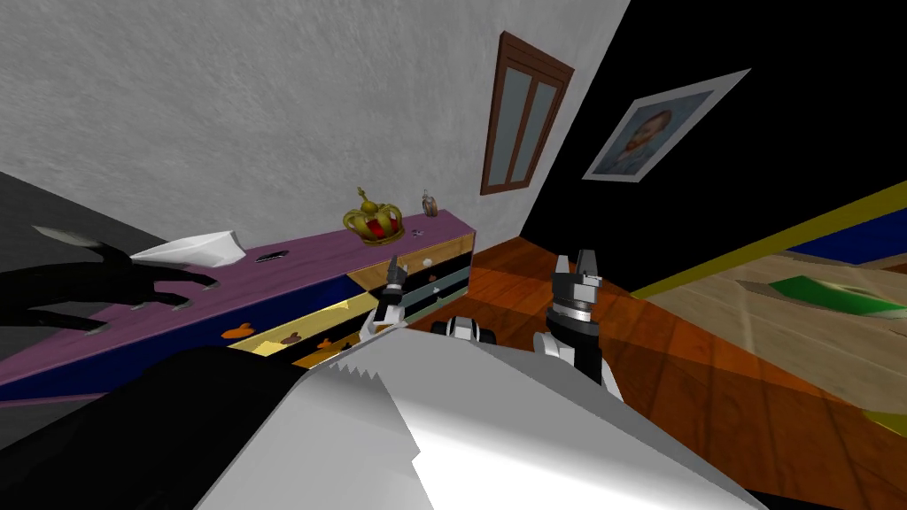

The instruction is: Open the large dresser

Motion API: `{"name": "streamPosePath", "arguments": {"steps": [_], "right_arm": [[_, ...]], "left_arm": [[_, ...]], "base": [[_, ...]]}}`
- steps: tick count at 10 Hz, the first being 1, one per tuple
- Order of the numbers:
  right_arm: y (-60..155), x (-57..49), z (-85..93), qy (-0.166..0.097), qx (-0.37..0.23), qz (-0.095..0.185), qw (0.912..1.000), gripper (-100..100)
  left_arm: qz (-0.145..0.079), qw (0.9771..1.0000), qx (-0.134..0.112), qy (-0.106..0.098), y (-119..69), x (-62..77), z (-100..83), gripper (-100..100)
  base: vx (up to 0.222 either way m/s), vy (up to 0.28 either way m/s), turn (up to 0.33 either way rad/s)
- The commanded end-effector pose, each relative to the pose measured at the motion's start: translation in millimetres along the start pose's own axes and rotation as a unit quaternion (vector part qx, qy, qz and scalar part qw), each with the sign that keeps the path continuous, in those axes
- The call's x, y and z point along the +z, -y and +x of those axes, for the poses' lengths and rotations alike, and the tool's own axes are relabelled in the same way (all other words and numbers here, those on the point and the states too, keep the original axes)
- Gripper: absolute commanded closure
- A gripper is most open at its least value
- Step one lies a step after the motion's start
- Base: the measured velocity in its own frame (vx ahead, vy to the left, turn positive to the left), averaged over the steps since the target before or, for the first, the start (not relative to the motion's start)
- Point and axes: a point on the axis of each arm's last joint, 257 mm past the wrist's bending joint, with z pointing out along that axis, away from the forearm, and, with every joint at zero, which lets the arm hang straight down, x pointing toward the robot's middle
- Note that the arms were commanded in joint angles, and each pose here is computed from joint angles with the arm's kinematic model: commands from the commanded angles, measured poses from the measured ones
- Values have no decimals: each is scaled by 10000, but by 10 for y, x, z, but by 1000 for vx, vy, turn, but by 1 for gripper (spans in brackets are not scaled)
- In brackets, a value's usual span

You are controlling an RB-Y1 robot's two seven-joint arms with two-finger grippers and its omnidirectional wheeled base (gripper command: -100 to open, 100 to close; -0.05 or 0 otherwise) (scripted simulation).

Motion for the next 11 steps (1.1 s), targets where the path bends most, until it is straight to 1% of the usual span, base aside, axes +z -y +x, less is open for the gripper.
{"name": "streamPosePath", "arguments": {"steps": [1,3,4,6,8,9,10,11], "right_arm": [[0,0,0,0,0,0,10000,0],[0,0,0,0,0,0,10000,0],[0,0,0,0,0,0,10000,0],[0,0,0,-1,-1,0,10000,0],[0,0,0,-1,-1,0,10000,0],[0,0,0,-1,-1,0,10000,0],[0,0,0,-1,-1,-1,10000,0],[0,1,0,-1,-2,-1,10000,0]], "left_arm": [[-254,9992,-158,257,-265,-39,-157,-100],[-433,9974,-335,465,-466,-94,-226,-100],[-515,9961,-443,570,-564,-128,-240,-100],[-657,9925,-690,772,-746,-201,-222,-100],[-753,9885,-928,931,-881,-266,-158,-100],[-774,9872,-997,972,-913,-283,-134,-100],[-754,9882,-946,939,-892,-277,-153,-100],[-715,9872,-881,1121,-898,-172,-308,-100]], "base": [[91,-195,73],[73,-190,61],[97,-163,58],[65,-127,50],[44,-83,30],[18,-52,16],[8,-20,2],[-56,19,-278]]}}
